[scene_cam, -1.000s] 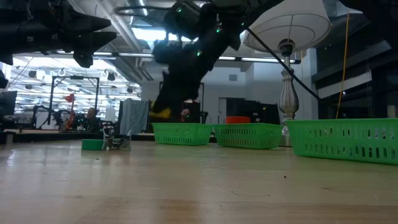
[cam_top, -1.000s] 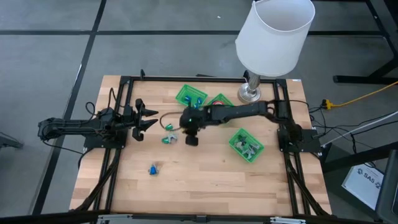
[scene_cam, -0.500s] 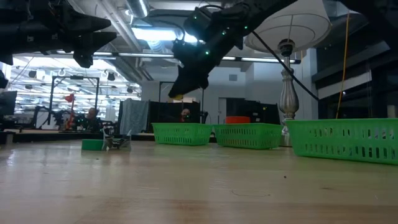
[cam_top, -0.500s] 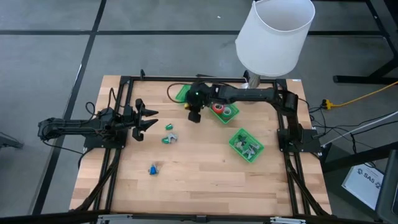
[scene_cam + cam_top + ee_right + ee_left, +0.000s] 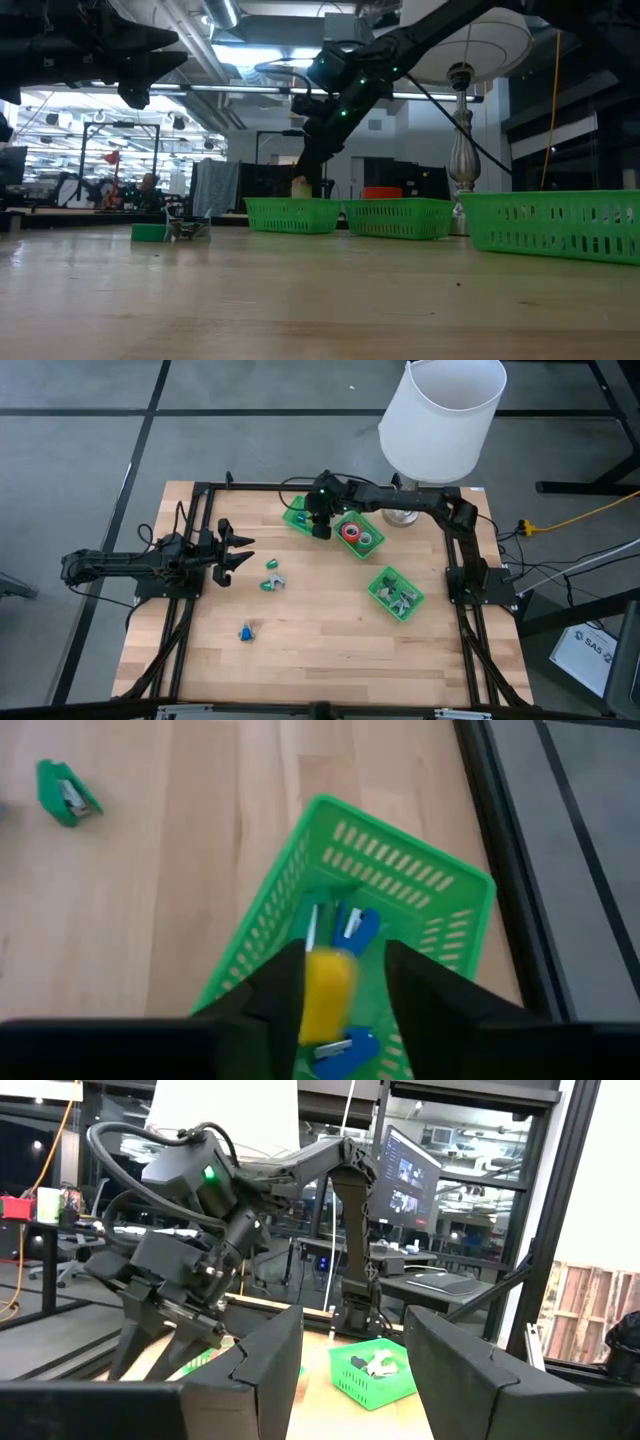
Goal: Pick and place Stapler, Stapler remover, tape
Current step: Put the yellow stapler into the top basket, then put the light blue staple remover into the bottom basket
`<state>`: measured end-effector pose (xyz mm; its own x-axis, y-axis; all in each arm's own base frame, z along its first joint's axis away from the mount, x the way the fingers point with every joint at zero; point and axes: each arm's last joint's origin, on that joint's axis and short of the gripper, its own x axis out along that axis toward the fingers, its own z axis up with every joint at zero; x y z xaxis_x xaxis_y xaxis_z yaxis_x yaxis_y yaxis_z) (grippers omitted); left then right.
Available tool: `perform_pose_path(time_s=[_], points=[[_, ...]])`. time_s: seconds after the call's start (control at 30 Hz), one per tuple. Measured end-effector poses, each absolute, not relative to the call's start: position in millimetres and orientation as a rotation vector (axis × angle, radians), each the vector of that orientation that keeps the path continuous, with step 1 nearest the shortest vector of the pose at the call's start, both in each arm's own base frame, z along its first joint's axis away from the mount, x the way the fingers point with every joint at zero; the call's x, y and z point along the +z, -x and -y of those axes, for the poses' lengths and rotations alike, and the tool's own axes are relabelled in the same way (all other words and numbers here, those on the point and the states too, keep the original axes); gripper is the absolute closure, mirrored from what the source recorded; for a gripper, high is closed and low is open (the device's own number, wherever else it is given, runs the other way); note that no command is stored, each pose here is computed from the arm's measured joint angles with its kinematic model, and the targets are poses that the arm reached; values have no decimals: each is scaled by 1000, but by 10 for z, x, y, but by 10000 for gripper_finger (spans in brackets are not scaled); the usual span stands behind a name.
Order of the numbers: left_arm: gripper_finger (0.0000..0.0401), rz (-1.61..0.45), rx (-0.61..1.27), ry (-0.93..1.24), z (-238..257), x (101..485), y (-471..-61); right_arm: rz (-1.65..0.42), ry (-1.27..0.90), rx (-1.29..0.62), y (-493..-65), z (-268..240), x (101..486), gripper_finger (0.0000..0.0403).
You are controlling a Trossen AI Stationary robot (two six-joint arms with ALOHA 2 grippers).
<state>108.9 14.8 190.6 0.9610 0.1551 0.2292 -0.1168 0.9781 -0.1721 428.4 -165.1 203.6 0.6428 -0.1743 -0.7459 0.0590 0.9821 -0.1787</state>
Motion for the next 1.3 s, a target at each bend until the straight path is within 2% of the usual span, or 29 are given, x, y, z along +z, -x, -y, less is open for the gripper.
perform_pose_path(time_s=[0.17,0.43,0.87,1.3], points=[[228,245,138,158,-148,1907,-1089,-862,130,-139,-4258,1716,2036,214],[228,244,138,158,-148,1906,-1089,-867,122,-150,-4236,1761,2033,181],[228,244,138,158,-148,1906,-1089,-843,141,-176,-4260,1762,2054,174],[228,244,138,158,-148,1906,-1089,-814,222,-208,-4409,1464,2088,173]])
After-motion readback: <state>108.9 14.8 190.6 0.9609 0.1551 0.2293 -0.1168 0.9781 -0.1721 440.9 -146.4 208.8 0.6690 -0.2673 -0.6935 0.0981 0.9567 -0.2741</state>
